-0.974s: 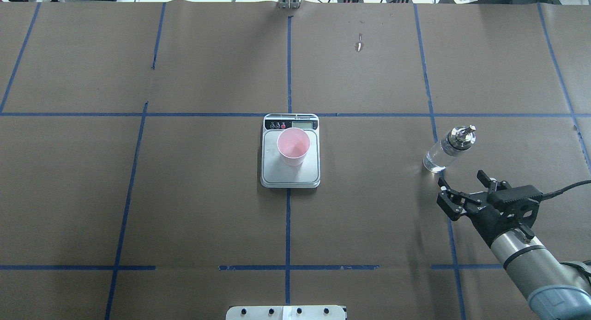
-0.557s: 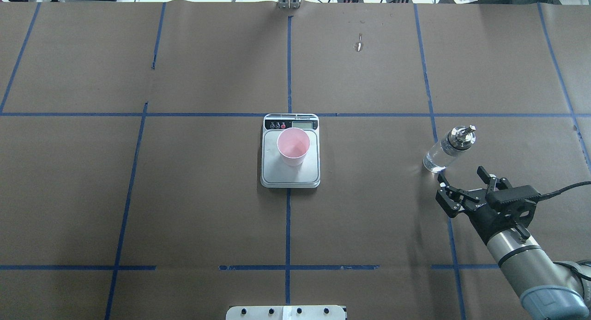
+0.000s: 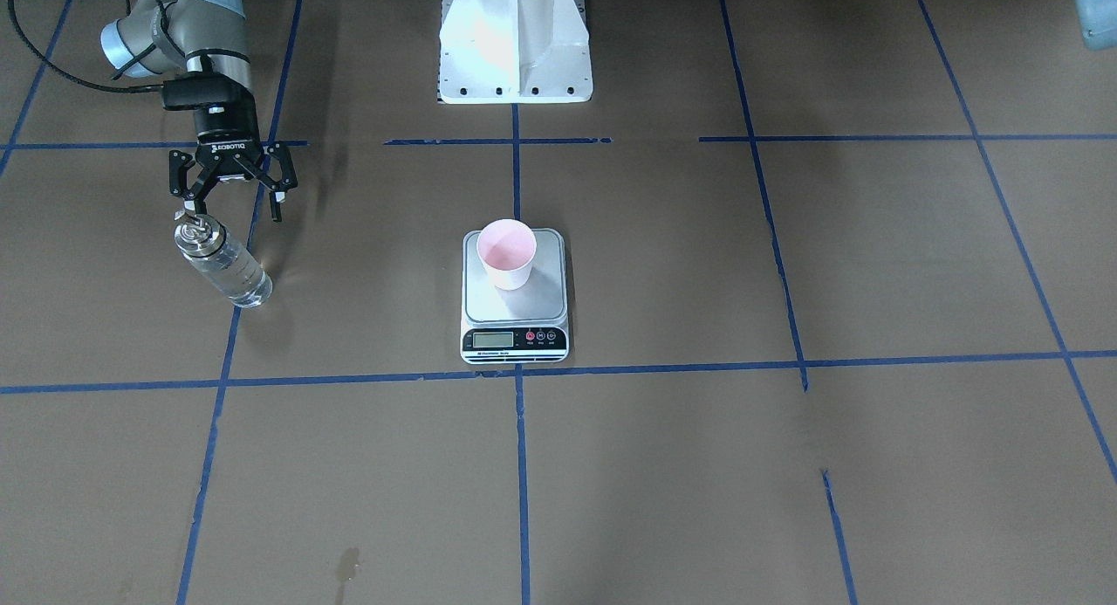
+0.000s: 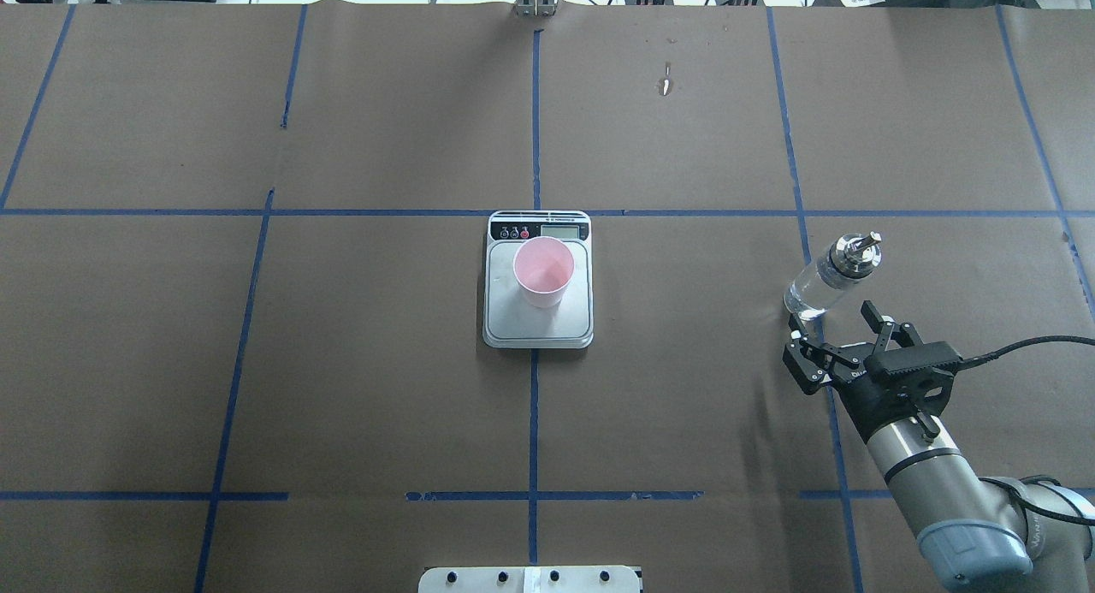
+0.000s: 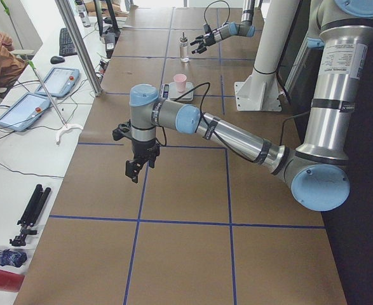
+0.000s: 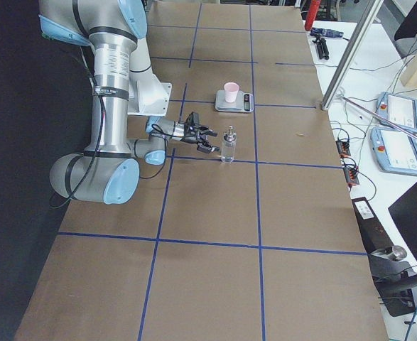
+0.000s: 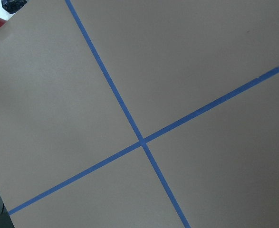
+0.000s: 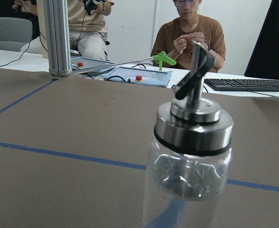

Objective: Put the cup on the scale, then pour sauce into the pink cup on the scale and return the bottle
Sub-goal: 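Close the right gripper around the glass sauce bottle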

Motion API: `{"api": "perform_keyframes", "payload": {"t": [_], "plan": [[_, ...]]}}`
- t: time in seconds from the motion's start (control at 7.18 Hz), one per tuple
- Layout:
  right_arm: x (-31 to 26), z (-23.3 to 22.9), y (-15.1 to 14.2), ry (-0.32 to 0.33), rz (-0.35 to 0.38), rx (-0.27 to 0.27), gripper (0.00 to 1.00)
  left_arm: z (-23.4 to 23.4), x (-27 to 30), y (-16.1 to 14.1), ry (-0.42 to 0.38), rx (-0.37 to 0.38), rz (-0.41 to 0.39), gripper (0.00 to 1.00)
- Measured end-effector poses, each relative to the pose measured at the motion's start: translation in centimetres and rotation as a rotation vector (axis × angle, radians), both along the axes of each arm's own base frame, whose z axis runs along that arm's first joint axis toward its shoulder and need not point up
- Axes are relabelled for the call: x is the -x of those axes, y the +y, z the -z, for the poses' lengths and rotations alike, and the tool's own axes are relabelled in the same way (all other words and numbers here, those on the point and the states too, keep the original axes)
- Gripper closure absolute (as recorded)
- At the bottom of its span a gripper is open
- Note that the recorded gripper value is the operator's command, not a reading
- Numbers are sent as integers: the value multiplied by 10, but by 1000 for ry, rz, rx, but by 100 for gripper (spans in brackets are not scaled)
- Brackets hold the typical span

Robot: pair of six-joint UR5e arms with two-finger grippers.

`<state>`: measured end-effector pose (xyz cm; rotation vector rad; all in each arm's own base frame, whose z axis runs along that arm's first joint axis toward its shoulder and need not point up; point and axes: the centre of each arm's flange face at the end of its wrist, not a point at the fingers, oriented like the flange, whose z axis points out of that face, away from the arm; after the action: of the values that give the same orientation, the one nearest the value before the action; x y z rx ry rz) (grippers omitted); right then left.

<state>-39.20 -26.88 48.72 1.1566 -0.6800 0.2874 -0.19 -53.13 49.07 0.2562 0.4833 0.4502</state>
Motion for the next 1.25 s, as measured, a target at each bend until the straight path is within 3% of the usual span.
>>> {"api": "perform_keyframes", "payload": {"t": [1.25], "plan": [[11,-15,-44,22,-88,7,0,6,0,-1,-1,-10,0,0]]}}
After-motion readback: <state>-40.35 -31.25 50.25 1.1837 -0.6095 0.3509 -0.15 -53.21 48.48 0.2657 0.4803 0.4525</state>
